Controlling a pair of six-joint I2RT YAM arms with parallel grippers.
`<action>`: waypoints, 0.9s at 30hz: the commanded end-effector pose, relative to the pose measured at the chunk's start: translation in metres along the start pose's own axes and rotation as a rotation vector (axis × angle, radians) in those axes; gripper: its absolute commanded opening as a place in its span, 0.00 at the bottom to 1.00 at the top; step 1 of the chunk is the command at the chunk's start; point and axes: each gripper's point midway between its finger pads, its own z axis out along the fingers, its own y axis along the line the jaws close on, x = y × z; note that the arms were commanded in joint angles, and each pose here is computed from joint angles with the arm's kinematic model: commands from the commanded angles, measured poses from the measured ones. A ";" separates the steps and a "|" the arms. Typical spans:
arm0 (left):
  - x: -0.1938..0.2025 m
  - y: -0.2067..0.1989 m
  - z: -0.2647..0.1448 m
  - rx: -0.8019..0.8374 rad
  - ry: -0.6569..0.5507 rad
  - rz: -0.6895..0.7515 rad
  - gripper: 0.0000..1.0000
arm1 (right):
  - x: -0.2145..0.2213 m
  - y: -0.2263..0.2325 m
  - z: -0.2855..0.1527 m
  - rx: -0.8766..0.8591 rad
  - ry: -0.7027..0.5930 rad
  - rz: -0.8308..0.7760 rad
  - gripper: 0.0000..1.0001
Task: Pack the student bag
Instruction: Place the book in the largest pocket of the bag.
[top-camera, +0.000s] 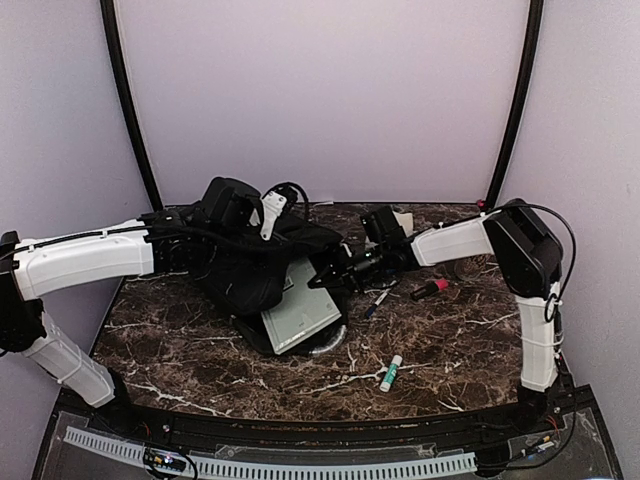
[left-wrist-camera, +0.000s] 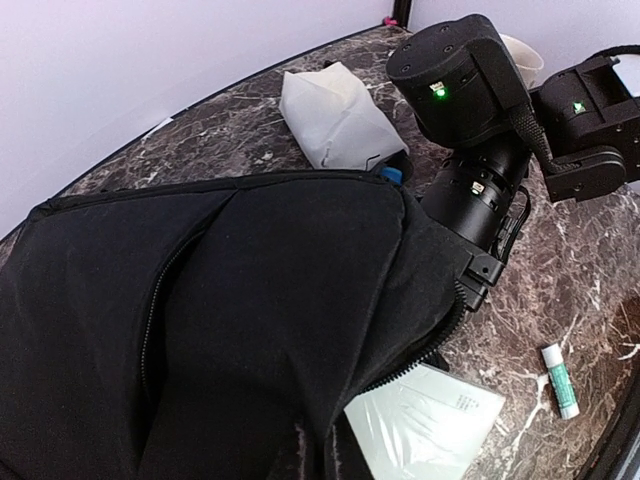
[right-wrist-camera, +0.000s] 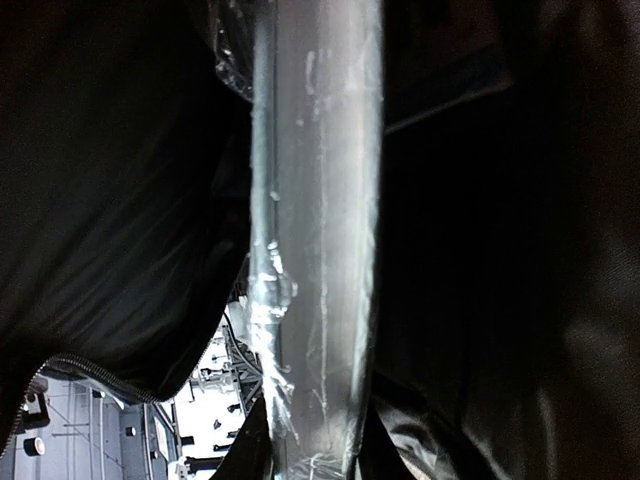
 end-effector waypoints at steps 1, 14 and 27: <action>-0.044 -0.034 -0.016 0.162 -0.131 0.044 0.00 | 0.023 0.062 -0.004 -0.078 -0.005 -0.168 0.00; -0.045 -0.069 -0.028 0.229 -0.144 0.188 0.00 | 0.021 0.019 0.021 0.073 0.020 -0.200 0.27; -0.034 -0.045 -0.037 0.126 -0.156 0.168 0.00 | 0.053 0.012 -0.021 0.423 -0.088 -0.533 0.69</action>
